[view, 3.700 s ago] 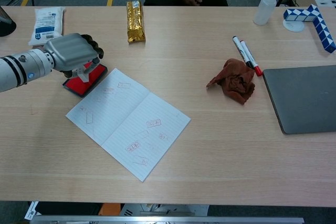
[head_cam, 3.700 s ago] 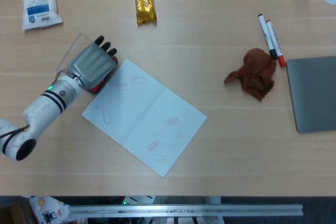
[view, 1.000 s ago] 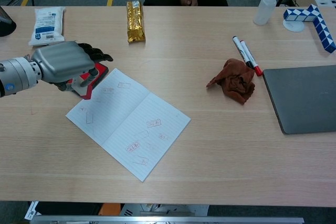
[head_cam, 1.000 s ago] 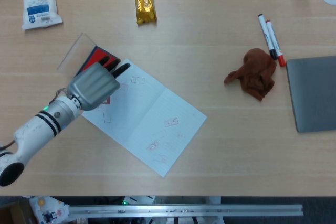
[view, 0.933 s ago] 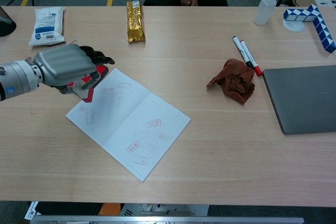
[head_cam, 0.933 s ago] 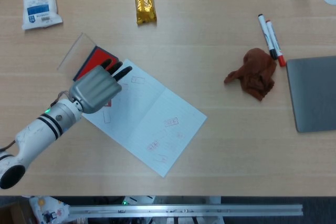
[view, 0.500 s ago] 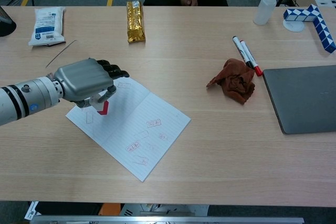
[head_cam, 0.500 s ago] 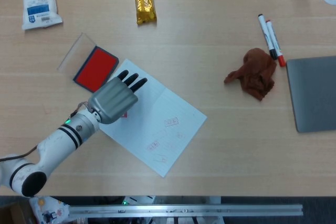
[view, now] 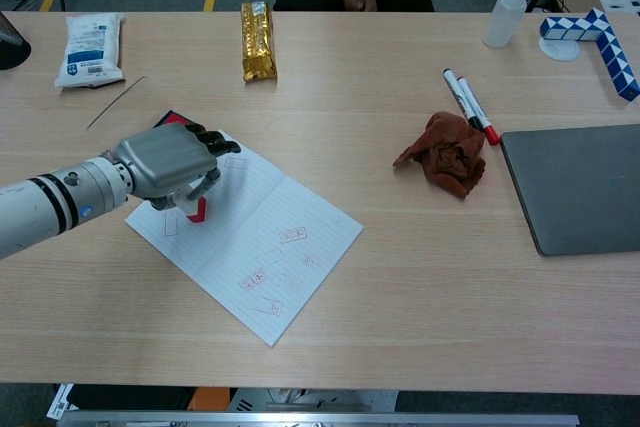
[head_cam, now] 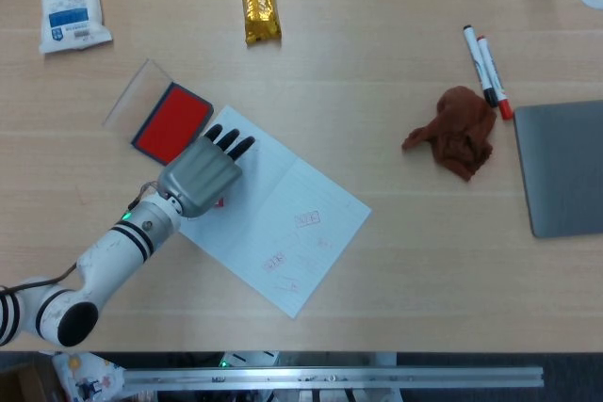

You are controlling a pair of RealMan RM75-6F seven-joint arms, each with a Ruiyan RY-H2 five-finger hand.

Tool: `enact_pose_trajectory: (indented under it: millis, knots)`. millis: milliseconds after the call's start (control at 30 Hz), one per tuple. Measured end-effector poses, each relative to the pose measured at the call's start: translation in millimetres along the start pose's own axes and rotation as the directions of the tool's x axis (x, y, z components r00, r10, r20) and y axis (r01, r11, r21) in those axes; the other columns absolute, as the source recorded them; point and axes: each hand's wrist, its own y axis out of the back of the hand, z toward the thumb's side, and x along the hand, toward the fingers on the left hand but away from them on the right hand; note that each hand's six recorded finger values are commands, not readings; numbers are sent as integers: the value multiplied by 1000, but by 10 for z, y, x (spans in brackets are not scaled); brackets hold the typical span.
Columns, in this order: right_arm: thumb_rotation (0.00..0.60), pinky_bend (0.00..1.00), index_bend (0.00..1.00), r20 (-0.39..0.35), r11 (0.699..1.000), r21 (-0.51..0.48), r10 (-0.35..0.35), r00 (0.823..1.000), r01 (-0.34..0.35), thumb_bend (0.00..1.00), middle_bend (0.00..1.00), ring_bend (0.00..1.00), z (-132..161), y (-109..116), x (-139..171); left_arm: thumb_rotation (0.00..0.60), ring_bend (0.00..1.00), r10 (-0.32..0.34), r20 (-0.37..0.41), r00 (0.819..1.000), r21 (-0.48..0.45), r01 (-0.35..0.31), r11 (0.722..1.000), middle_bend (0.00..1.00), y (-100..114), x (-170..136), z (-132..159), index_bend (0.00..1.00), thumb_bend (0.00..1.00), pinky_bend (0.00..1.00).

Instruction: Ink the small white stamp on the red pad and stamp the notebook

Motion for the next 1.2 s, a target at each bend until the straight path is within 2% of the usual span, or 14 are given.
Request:
enact_pose_trajectory:
  millis: [367,1200]
  knots:
    - [600,410,374,5,1000,2,-6,1000,6,178,409,345,-6,17,29,600,85,2,2,1000,1,-2,1000,96,-66,1,33,667,319,163]
    - [600,410,374,31,1000,0,-9,999,9,178,409,345,-108,13,82,600,85,-8,2,1000,20,8,1000,99,-72,134,109,672,321,163]
